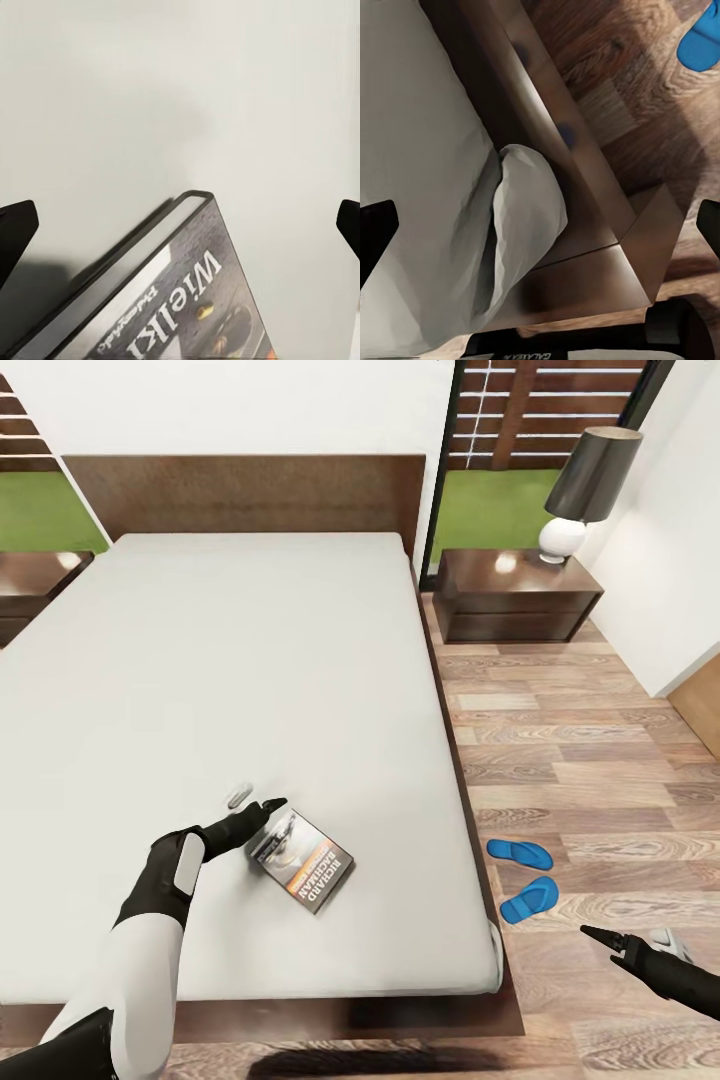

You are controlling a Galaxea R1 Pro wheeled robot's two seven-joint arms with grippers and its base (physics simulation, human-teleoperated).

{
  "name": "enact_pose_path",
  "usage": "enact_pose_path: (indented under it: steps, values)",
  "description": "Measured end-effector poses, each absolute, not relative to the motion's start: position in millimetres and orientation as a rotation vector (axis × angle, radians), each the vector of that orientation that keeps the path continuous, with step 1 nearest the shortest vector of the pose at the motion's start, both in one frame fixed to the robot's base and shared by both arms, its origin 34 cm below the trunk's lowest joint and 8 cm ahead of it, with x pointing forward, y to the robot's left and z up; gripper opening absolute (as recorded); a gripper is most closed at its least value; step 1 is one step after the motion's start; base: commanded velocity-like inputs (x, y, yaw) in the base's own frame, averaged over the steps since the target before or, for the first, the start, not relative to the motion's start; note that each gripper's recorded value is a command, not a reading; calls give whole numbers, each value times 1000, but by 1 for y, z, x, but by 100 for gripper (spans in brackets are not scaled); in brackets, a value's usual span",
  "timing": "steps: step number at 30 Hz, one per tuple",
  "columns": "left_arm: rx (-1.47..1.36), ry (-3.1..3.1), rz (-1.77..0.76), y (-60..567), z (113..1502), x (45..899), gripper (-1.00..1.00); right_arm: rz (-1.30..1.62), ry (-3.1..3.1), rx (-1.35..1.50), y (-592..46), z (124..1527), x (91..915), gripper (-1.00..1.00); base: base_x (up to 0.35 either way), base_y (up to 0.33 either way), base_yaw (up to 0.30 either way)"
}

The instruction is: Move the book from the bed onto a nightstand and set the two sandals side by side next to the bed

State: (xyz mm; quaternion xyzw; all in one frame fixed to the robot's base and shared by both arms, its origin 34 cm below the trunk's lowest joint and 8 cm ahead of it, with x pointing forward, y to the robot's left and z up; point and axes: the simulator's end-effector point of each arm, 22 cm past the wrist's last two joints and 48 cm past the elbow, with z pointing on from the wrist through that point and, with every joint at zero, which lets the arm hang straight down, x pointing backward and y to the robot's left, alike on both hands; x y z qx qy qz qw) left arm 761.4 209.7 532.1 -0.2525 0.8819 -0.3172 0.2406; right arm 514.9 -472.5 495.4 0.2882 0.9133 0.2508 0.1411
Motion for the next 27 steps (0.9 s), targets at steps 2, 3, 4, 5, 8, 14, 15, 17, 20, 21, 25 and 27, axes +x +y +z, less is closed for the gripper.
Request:
enact_pose_path:
  steps: [2,3,4,5,8,14,15,17,20,21,25,27]
  values:
    - [-691,2413,-867,210,532,761,100,724,2637,832,-472,495,515,100,0,0,0]
    - [-691,2413,-867,210,532,761,100,724,2637,832,-472,495,515,100,0,0,0]
    - [-691,2413,-867,210,532,761,100,724,2637,832,-472,495,515,100,0,0,0]
    - [-691,2413,-868,209,532,761,100,724,2637,832,-472,495,515,100,0,0,0]
    - [-691,2413,-869,209,532,761,100,724,2637,832,-472,495,515,100,0,0,0]
    - [-691,2413,-870,208,532,761,100,724,2637,832,-472,495,515,100,0,0,0]
    - [-691,2413,-871,208,532,761,100,725,2637,832,-472,495,515,100,0,0,0]
    - [-691,2413,-871,208,532,761,100,725,2637,832,-472,495,515,100,0,-10,0]
    - [-690,2413,-871,208,532,761,100,724,2637,832,-472,495,515,100,0,-111,0]
    - [-691,2413,-871,208,532,761,100,725,2637,832,-472,495,515,100,0,-220,0]
    - [-691,2412,-871,208,532,761,100,725,2636,832,-472,496,515,100,0,-112,0]
    - [-691,2412,-871,208,532,761,100,725,2637,832,-472,496,515,100,0,-27,0]
